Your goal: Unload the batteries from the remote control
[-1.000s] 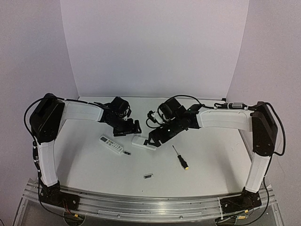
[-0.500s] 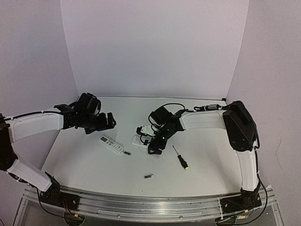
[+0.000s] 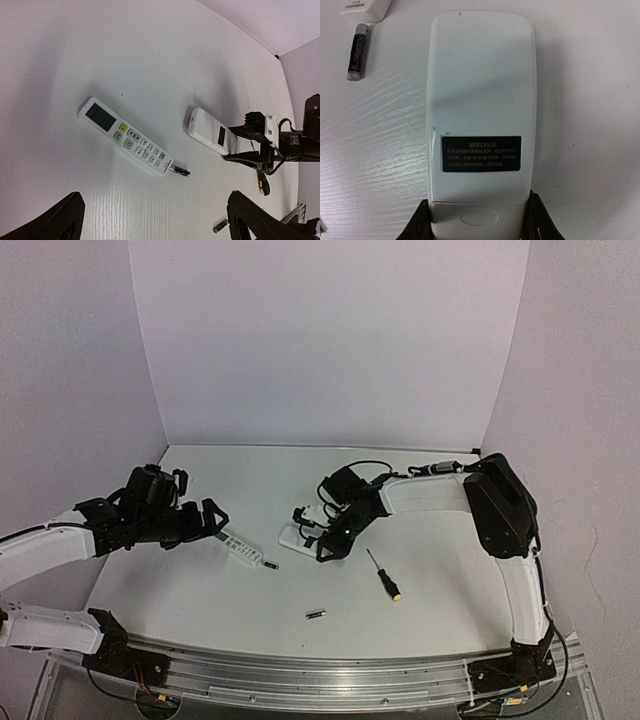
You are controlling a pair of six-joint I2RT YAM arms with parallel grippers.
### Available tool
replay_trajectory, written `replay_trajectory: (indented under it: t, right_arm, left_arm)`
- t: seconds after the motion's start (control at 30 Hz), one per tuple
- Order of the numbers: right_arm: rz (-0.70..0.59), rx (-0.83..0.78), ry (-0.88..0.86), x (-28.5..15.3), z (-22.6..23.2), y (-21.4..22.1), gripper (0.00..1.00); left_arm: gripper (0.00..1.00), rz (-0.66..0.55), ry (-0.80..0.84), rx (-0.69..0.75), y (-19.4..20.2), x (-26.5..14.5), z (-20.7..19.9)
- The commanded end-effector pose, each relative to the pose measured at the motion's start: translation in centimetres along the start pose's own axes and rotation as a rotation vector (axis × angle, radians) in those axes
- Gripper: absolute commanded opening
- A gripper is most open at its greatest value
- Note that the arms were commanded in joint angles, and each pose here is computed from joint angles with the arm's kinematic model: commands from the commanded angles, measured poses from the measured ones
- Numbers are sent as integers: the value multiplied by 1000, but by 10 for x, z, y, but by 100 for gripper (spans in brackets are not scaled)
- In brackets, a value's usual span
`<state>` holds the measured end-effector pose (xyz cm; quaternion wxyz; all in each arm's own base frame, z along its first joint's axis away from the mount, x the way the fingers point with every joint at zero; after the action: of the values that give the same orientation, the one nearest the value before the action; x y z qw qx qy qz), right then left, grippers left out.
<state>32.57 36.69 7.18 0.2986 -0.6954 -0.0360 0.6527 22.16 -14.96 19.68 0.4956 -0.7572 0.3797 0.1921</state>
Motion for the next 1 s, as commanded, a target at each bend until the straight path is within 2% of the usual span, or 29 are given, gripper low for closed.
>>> replay_trajectory:
  t: [0.0, 0.2, 0.33, 0.4, 0.53, 0.67, 0.77, 0.97]
  right_arm:
    - [-36, 200, -66, -18, 9, -8, 26]
    - [-241, 583, -219, -85, 24, -51, 10]
    - [-492, 735, -430, -132, 40, -68, 9]
    - [-566, 809, -530, -149, 48, -68, 8]
    - [-717, 831, -746, -180, 59, -77, 7]
    - [-750, 830, -890, -194, 70, -84, 5]
    - [-759, 799, -911, -197, 79, -88, 4]
    - [-776, 749, -923, -203, 92, -91, 4]
  left_arm:
    - [100, -108, 157, 85, -20, -13, -24]
    - [100, -180, 341, 163, -42, -28, -55]
    - [100, -234, 580, 191, -50, -44, -82]
    - [100, -252, 690, 183, -53, -51, -93]
    - [100, -275, 899, 177, -58, -65, -113]
    - [100, -252, 1000, 159, -62, -65, -123]
    - [100, -233, 1023, 132, -67, -60, -129]
    - [100, -177, 954, 65, -67, -40, -128]
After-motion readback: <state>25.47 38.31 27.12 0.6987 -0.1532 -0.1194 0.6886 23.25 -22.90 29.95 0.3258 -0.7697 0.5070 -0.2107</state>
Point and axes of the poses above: each gripper's point midway between its finger pads, its own x axis out along the fingers, its own z axis along the line the jaws close on, y = z × x, the point moved 7 cm from there along -x, back along the fingers, and after that the axes turned 4 degrees about x, right-handed, at the moved point
